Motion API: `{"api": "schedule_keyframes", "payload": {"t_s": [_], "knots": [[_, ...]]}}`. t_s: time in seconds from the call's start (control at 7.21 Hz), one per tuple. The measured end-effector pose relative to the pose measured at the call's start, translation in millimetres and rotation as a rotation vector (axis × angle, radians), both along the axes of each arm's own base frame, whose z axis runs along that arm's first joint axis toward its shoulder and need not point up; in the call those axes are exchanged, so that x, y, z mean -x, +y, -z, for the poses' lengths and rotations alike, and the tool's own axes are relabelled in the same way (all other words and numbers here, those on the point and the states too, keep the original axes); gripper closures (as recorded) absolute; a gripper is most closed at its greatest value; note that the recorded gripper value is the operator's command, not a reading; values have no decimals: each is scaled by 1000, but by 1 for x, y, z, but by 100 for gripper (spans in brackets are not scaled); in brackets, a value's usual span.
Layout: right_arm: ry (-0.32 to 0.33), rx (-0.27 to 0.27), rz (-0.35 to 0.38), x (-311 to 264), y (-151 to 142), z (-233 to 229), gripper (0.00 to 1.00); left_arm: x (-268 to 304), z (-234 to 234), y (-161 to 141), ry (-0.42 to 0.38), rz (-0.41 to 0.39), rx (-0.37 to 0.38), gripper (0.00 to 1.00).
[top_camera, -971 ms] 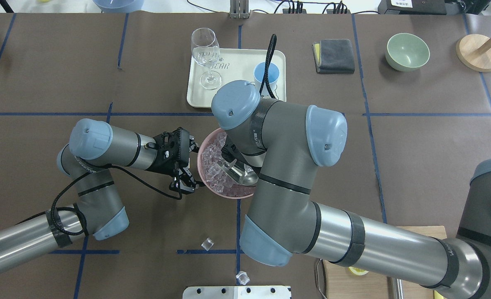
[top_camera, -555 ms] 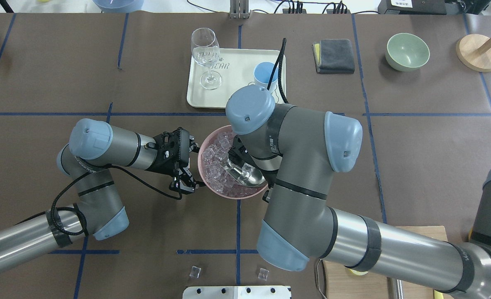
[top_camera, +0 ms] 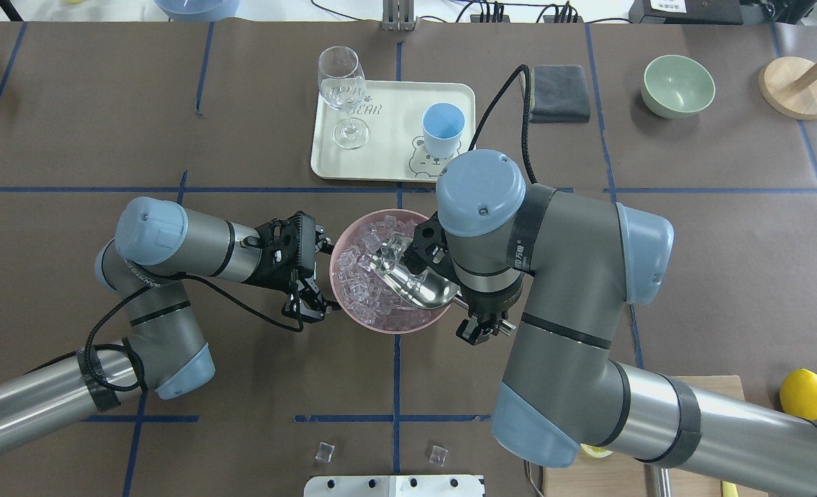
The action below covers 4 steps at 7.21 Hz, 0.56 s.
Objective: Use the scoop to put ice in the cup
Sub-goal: 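Dip the scoop into the ice cubes and lift a scoopful with the right gripper, then carry the filled scoop with the right gripper to the clear glass on the tray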
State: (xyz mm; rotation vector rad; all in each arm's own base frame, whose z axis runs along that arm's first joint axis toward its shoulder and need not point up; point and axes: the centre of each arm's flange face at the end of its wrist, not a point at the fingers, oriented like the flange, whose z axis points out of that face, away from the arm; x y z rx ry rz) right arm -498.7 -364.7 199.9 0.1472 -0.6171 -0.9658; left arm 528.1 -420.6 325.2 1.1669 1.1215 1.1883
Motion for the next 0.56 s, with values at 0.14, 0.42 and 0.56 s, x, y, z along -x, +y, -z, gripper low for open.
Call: {"api": "schedule_keyframes", "payload": {"t_s": [0.14,0.42,0.56], "knots": [[-41,4,-18,-12,-4,7,100,0,0,0,0,0,0,0],[-106,86,-90,-48,-22,22,100,0,1,0,1,0,0,0],[-110,160,-156,-62,-32,27,100,0,1,0,1,0,0,0]]}}
